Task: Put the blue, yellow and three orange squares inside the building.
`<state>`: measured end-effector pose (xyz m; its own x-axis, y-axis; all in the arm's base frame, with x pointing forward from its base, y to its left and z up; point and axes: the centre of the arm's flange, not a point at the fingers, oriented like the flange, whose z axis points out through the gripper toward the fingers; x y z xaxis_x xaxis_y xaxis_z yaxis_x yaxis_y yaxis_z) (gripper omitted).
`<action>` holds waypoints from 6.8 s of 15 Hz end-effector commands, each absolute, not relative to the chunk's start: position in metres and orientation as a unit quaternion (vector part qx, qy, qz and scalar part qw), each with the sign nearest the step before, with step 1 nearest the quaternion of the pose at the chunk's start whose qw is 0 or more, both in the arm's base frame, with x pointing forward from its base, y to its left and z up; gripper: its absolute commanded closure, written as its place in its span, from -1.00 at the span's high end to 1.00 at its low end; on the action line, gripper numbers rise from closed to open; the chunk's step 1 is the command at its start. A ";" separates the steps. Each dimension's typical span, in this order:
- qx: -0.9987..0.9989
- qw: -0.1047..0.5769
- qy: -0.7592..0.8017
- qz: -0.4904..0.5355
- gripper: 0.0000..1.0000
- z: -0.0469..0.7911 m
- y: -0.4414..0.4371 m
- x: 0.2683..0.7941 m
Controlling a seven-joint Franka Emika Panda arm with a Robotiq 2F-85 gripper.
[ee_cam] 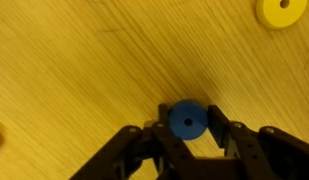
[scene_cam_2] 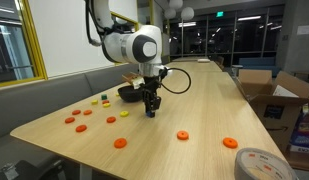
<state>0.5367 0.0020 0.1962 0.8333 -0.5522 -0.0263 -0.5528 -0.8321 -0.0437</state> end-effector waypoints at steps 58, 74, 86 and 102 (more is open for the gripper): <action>-0.998 0.026 0.027 -0.046 1.00 0.222 0.107 0.475; -0.998 0.000 0.055 -0.030 1.00 0.188 0.124 0.501; -0.996 0.003 0.076 -0.039 1.00 0.197 0.119 0.492; -0.990 -0.020 0.090 -0.110 -0.51 0.272 0.127 0.487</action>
<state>0.4932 0.1227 0.2308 0.9771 -0.1601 0.1400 -0.1637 -0.9864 0.0144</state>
